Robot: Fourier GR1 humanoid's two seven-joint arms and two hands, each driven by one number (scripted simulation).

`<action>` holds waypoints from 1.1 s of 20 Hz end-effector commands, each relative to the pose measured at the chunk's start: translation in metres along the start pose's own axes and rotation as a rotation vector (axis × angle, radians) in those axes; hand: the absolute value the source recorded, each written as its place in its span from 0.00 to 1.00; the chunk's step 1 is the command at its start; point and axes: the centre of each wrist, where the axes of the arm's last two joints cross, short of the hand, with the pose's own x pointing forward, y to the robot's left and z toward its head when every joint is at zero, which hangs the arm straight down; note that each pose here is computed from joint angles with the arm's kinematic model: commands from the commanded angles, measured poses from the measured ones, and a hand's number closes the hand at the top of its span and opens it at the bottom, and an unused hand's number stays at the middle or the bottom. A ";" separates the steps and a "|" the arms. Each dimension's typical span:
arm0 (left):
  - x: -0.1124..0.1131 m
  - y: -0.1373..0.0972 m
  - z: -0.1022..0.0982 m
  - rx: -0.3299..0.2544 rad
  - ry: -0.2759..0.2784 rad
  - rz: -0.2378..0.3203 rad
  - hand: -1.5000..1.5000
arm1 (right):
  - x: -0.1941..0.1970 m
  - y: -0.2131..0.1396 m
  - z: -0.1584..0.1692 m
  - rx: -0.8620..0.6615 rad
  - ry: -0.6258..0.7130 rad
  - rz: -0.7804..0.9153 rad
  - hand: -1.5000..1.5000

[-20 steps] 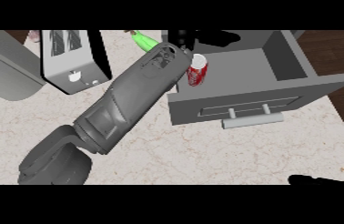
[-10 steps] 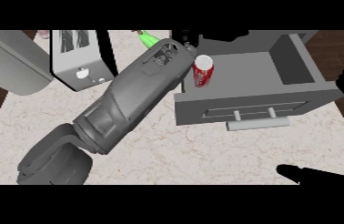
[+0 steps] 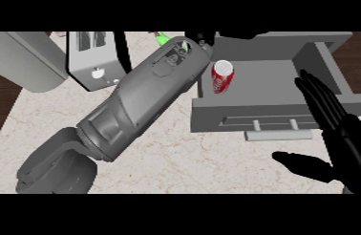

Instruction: Pick up the can, place it into the drawer and close the drawer

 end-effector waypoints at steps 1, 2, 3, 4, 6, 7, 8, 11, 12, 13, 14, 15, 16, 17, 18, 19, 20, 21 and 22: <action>0.013 -0.004 -0.001 -0.001 0.024 0.009 0.00 | 0.002 0.016 -0.010 0.054 0.018 0.126 0.00; 0.013 0.004 -0.004 0.006 0.004 -0.002 0.00 | -0.011 0.032 -0.004 0.046 0.030 0.144 0.00; 0.000 -0.003 0.007 -0.005 0.015 0.003 0.00 | -0.014 0.043 -0.019 0.075 0.053 0.189 0.00; -0.004 0.013 -0.007 0.005 0.015 -0.008 0.00 | -0.014 0.052 -0.010 0.091 0.040 0.232 0.00; 0.015 0.009 -0.004 0.012 0.021 0.013 0.00 | -0.008 0.067 -0.032 0.048 0.066 0.203 0.00; 0.008 0.012 -0.002 0.018 0.015 0.000 0.00 | -0.027 0.078 -0.014 0.056 0.056 0.191 0.00; 0.014 0.016 -0.006 -0.001 0.012 0.014 0.00 | -0.042 0.085 -0.019 0.035 0.065 0.184 0.00; 0.012 0.041 -0.012 0.020 0.030 0.004 0.00 | -0.035 0.093 -0.041 0.011 0.106 0.161 0.00; 0.010 0.054 -0.016 0.010 0.019 -0.007 0.00 | -0.040 0.102 -0.043 0.014 0.117 0.178 0.00; 0.018 0.054 -0.013 -0.010 0.033 -0.014 0.00 | -0.047 0.107 -0.039 0.006 0.124 0.191 0.00; 0.016 0.063 -0.013 0.019 0.019 -0.024 0.00 | -0.055 0.096 -0.033 0.026 0.133 0.211 0.00; 0.009 0.067 -0.016 0.021 0.016 -0.021 0.00 | -0.042 0.112 -0.056 0.019 0.123 0.207 0.00; 0.017 0.064 -0.011 0.010 0.019 -0.009 0.00 | -0.067 0.117 -0.041 0.011 0.160 0.210 0.00; 0.023 0.078 -0.019 0.013 0.027 -0.008 0.00 | -0.070 0.118 -0.045 0.012 0.137 0.227 0.00; 0.015 0.077 -0.014 0.020 0.023 -0.008 0.00 | -0.069 0.122 -0.053 0.008 0.137 0.241 0.00; 0.011 0.070 0.000 0.000 0.024 -0.018 0.00 | -0.071 0.124 -0.049 0.022 0.161 0.258 0.00; 0.019 0.074 -0.014 0.029 0.037 -0.022 0.00 | -0.070 0.135 -0.052 0.037 0.143 0.257 0.00; 0.020 0.098 -0.021 0.024 0.022 -0.016 0.00 | -0.083 0.127 -0.058 0.014 0.150 0.274 0.00; 0.033 0.089 -0.018 0.020 0.034 -0.011 0.00 | -0.088 0.125 -0.059 0.031 0.164 0.280 0.00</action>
